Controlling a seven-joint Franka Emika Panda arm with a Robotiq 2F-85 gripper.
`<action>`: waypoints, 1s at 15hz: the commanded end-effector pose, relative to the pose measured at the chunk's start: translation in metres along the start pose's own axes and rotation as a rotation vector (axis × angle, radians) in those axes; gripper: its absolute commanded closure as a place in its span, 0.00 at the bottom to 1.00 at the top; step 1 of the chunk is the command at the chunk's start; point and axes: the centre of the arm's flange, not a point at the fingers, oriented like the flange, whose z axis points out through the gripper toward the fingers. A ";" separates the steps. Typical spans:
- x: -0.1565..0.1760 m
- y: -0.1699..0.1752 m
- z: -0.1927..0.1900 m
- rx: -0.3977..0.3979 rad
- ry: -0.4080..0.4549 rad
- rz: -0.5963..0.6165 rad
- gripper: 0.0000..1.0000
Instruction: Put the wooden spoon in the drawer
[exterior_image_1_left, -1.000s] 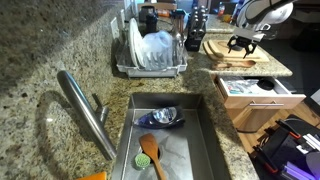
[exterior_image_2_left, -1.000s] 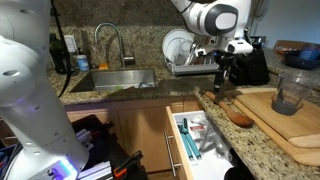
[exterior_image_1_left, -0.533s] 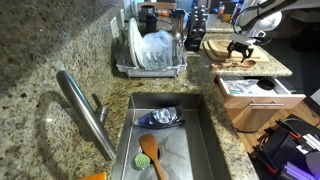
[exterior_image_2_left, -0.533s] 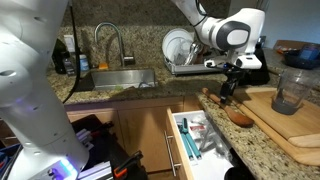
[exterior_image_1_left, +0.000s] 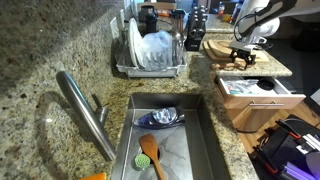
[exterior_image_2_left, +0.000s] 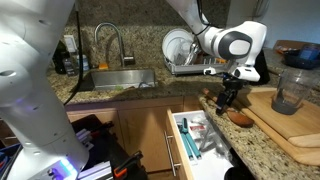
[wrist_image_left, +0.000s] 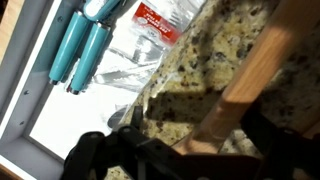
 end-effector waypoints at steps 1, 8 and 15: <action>0.000 0.000 0.000 0.000 0.000 0.000 0.00; 0.001 -0.007 0.003 0.056 0.019 -0.010 0.62; -0.008 0.008 -0.027 0.125 0.034 -0.048 0.93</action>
